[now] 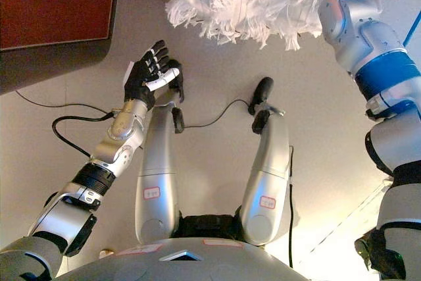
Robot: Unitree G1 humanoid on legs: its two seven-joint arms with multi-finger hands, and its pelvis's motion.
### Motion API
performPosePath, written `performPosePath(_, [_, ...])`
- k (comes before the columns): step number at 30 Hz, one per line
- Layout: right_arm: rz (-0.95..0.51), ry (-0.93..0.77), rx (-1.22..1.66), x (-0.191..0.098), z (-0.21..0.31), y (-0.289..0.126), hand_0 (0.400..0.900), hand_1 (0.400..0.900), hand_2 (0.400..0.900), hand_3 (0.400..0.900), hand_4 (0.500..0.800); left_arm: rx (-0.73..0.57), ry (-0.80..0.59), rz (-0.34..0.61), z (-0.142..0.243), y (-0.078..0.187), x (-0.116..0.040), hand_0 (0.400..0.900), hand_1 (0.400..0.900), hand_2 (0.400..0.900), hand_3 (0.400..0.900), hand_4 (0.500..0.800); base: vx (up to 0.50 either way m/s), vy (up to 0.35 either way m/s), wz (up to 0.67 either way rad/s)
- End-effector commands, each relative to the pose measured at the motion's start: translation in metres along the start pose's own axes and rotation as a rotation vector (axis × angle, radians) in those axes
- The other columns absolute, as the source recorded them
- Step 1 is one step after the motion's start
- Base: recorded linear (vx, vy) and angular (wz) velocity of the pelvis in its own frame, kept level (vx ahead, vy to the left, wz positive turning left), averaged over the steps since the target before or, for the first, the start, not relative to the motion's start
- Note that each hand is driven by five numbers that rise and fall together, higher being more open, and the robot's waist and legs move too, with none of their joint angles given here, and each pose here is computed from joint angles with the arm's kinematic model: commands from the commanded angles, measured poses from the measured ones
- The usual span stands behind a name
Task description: Pick up the pillow and put it on the sofa.
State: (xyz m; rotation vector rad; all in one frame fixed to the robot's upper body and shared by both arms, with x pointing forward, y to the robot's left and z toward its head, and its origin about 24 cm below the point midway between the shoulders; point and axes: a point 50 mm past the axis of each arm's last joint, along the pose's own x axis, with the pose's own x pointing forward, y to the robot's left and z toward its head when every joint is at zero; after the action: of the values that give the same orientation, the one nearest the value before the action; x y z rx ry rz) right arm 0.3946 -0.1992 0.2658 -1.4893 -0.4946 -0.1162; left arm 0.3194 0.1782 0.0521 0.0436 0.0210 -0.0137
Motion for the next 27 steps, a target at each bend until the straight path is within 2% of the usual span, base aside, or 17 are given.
performPosePath(1, [-0.441,-0.064,-0.017,-0.003,-0.004,-0.107,0.400,0.400,0.400,0.400,0.500,0.032,-0.030,0.014,-0.003,-0.004,-0.004,0.900,0.900,0.900,0.900,0.800,0.006,0.039,-0.12])
performPosePath(6, [-0.477,-0.112,-0.002,-0.023,-0.003,-0.102,0.400,0.400,0.400,0.400,0.500,0.064,0.009,0.028,-0.012,0.002,-0.006,0.900,0.900,0.900,0.900,0.800,0.024,0.028,-0.11])
performPosePath(14, [-0.525,-0.182,0.030,-0.061,0.001,-0.090,0.400,0.400,0.400,0.400,0.500,0.093,0.077,0.012,-0.032,0.007,-0.020,0.900,0.900,0.900,0.900,0.800,0.057,0.012,-0.08])
performPosePath(22, [-0.548,-0.226,0.143,-0.090,0.006,-0.080,0.400,0.400,0.400,0.400,0.500,0.098,0.168,-0.001,-0.058,0.021,-0.045,0.900,0.900,0.900,0.900,0.800,0.126,0.015,-0.03])
performPosePath(27, [-0.506,-0.177,0.171,-0.092,-0.007,-0.077,0.400,0.400,0.400,0.400,0.500,0.086,0.210,-0.047,-0.068,0.026,-0.061,0.900,0.900,0.900,0.900,0.800,0.140,0.019,0.13])
